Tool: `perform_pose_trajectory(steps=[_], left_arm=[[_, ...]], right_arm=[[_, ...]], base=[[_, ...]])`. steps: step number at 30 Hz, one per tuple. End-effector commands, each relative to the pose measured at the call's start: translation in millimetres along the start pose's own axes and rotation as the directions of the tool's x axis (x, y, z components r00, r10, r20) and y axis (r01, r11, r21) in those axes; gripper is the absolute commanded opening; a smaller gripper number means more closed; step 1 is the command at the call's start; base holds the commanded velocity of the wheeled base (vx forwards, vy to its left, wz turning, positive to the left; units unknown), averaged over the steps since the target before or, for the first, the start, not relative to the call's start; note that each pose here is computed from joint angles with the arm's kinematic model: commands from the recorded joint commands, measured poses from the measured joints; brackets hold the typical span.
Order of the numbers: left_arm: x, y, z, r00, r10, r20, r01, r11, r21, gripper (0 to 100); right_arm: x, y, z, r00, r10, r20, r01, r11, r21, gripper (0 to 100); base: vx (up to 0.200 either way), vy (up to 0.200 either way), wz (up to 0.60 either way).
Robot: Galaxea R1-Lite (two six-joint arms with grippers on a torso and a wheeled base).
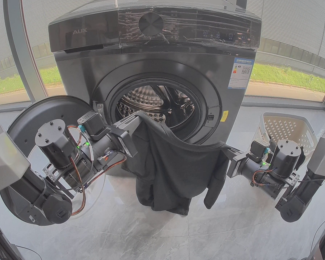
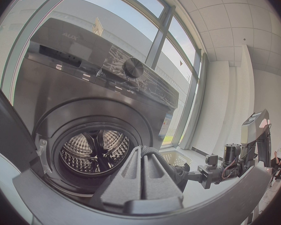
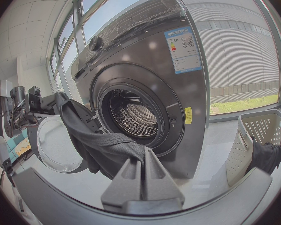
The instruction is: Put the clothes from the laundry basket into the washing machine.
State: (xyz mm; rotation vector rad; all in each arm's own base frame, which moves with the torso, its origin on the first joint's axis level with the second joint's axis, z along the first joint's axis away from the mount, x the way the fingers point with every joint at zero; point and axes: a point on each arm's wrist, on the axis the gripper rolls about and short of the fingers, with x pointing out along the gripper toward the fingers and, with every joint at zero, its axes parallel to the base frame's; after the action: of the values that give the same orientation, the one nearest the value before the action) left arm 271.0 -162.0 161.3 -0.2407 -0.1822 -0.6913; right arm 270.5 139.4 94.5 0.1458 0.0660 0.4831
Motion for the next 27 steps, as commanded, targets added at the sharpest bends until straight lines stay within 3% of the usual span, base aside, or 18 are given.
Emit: perform_pose_trajectory(steps=[1,2,3,7,17,27], left_arm=[[5,0.1,7.3,0.999,-0.005,0.036,0.005,1.000,0.002,0],[6,-0.2,7.2,0.999,-0.005,0.038,0.005,1.000,0.004,0],[6,-0.6,7.3,0.999,-0.005,0.038,0.005,1.000,0.002,0],[9,-4.9,5.3,0.999,-0.017,0.038,0.017,1.000,0.000,0],[14,-7.4,13.2,0.997,-0.029,0.073,0.028,1.000,0.004,0],[13,-14.9,11.6,0.997,-0.034,0.069,0.034,0.999,0.002,0]], right_arm=[[1,0.0,-7,1.000,0.001,-0.025,-0.001,1.000,0.001,0],[1,0.9,-7,1.000,0.004,-0.026,-0.004,1.000,-0.001,0],[1,2.3,-7,1.000,0.007,-0.026,-0.007,1.000,0.001,100],[-4,7.4,-10,0.999,0.024,-0.046,-0.023,1.000,0.010,100],[-15,4.8,-23,0.993,0.012,-0.117,-0.011,1.000,0.011,100],[-13,4.3,-27,0.992,0.011,-0.128,-0.009,1.000,0.011,100]], base=[[0.000,0.000,0.00],[0.000,0.000,0.00],[0.000,0.000,0.00],[0.000,0.000,0.00],[0.000,0.000,0.00],[0.000,0.000,0.00]])
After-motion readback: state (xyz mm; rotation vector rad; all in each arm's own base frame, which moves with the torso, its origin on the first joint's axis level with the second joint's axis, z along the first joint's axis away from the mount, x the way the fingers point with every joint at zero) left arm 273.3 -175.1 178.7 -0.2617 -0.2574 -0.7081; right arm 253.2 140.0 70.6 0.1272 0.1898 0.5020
